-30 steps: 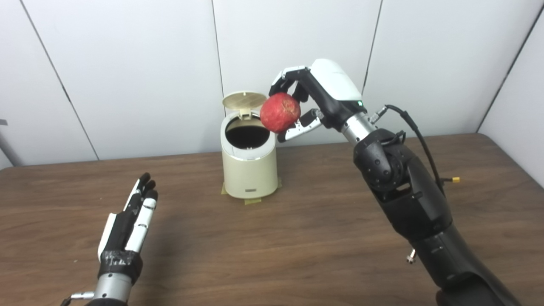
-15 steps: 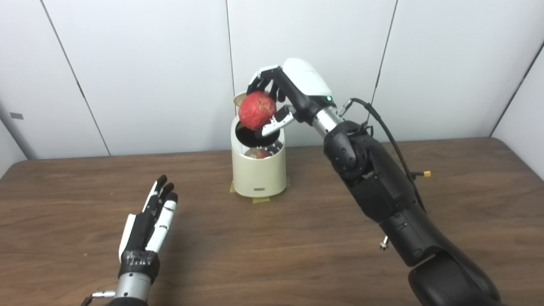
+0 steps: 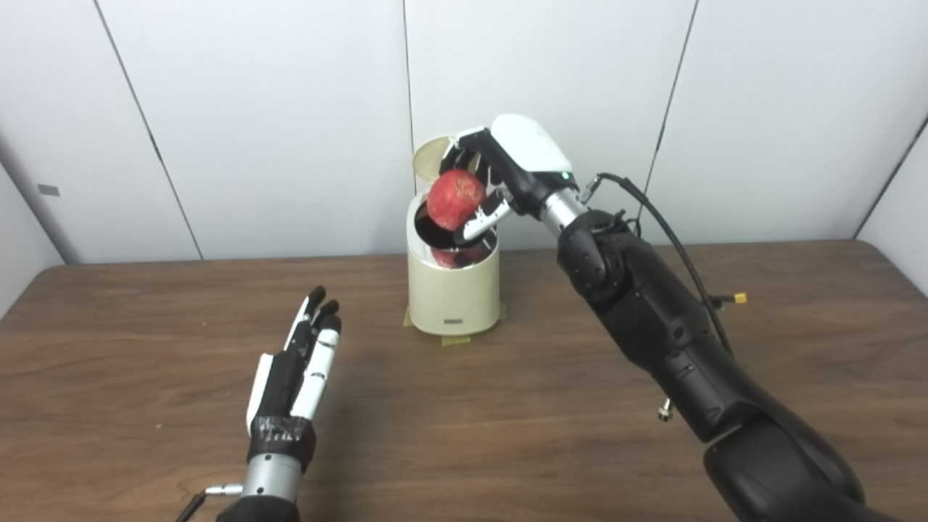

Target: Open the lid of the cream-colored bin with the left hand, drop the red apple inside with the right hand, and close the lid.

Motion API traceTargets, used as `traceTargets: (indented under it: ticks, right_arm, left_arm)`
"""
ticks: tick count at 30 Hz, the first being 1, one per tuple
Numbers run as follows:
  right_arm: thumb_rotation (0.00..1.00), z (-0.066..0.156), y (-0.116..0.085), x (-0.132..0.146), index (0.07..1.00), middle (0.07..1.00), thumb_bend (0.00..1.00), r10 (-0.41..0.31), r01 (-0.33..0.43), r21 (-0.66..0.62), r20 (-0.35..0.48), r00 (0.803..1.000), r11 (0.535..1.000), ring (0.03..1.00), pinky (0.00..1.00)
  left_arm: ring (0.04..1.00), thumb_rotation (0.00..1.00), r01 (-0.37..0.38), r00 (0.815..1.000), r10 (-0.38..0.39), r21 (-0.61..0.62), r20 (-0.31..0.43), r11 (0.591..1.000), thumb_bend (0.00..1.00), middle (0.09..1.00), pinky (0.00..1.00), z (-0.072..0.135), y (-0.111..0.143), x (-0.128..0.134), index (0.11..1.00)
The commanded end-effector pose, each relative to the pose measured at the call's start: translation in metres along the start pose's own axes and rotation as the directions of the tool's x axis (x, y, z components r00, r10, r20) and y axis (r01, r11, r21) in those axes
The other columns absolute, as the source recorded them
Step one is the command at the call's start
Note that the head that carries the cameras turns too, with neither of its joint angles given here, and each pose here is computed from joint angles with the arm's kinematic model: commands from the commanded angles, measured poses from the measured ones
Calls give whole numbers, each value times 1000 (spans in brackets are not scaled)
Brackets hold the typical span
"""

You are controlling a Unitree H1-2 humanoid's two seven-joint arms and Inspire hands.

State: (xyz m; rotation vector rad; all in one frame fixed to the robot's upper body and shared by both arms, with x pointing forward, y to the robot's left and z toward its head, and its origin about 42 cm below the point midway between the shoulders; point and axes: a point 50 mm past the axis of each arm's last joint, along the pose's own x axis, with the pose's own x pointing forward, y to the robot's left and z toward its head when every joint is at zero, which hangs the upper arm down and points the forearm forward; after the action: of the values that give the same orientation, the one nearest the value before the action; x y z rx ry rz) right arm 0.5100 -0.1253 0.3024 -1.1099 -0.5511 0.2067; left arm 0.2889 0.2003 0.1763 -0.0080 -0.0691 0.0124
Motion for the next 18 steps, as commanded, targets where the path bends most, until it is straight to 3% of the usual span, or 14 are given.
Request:
traceTargets:
  ticks: [1, 18]
  right_arm:
    - [0, 8, -34, 16, 499, 496, 500, -90, 92, -34, 54, 994, 995, 399, 347]
    - [0, 5, -33, 10, 534, 519, 506, -88, 93, -90, 58, 994, 992, 422, 365]
  left_arm:
    - [945, 785, -3, 995, 4, -11, 98, 1000, 448, 949, 959, 21, -6, 9, 992]
    - [947, 782, -15, 994, 15, 2, 111, 1000, 452, 953, 956, 26, -9, 11, 982]
